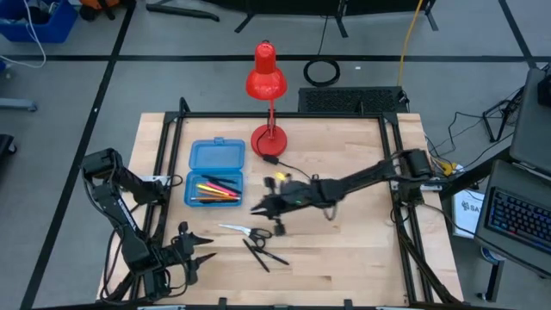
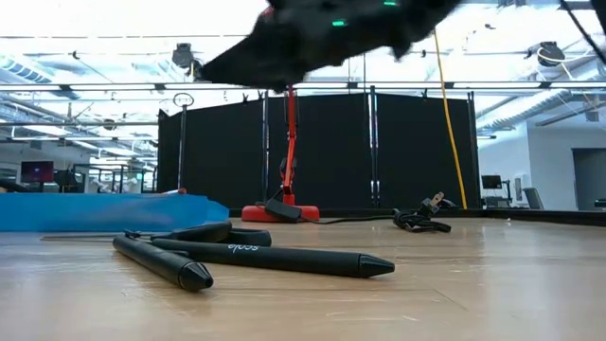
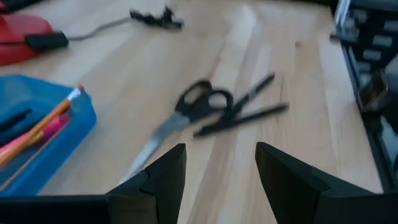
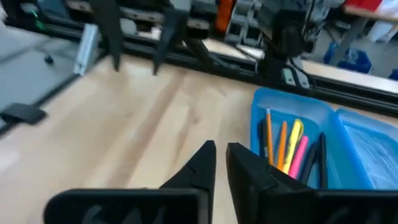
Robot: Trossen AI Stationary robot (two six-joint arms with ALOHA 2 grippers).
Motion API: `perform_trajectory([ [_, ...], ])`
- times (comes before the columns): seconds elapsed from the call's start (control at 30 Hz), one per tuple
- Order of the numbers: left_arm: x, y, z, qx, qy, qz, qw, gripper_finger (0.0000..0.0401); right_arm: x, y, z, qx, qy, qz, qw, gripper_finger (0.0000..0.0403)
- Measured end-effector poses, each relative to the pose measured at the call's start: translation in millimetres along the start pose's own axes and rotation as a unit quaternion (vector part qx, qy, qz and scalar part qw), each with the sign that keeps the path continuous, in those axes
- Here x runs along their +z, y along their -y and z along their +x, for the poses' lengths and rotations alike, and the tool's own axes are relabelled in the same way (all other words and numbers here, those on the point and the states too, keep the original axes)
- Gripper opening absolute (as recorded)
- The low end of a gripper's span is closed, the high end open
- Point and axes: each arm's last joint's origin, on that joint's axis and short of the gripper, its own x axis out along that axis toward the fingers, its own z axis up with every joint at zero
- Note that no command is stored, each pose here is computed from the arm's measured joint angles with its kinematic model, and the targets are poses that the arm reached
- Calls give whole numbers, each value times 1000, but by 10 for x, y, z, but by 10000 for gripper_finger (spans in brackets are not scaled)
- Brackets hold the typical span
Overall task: Pick & place school supplies into a supply box
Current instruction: Put the black pen into the blue supply box
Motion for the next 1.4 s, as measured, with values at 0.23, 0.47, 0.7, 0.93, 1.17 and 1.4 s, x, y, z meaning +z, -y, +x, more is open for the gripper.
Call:
perform_trajectory([
  [0.23,144,-24,168,40,66,-4,997,200,-359,-370,-525,-6,47,40,998,9],
  [0.47,309,-131,465,93,37,18,995,200,-556,-607,-659,-10,38,64,997,10],
  [0.7,438,-197,706,99,-24,49,994,200,-567,-652,-669,0,37,117,992,26],
  [0.93,504,-238,794,112,-22,95,989,200,-602,-654,-667,-2,19,114,993,23],
  [1.17,510,-220,821,85,-52,134,986,200,-627,-742,-678,1,3,112,994,17],
  [1.4,568,-96,843,17,-50,169,984,200,-659,-1046,-765,-120,-10,93,988,13],
])
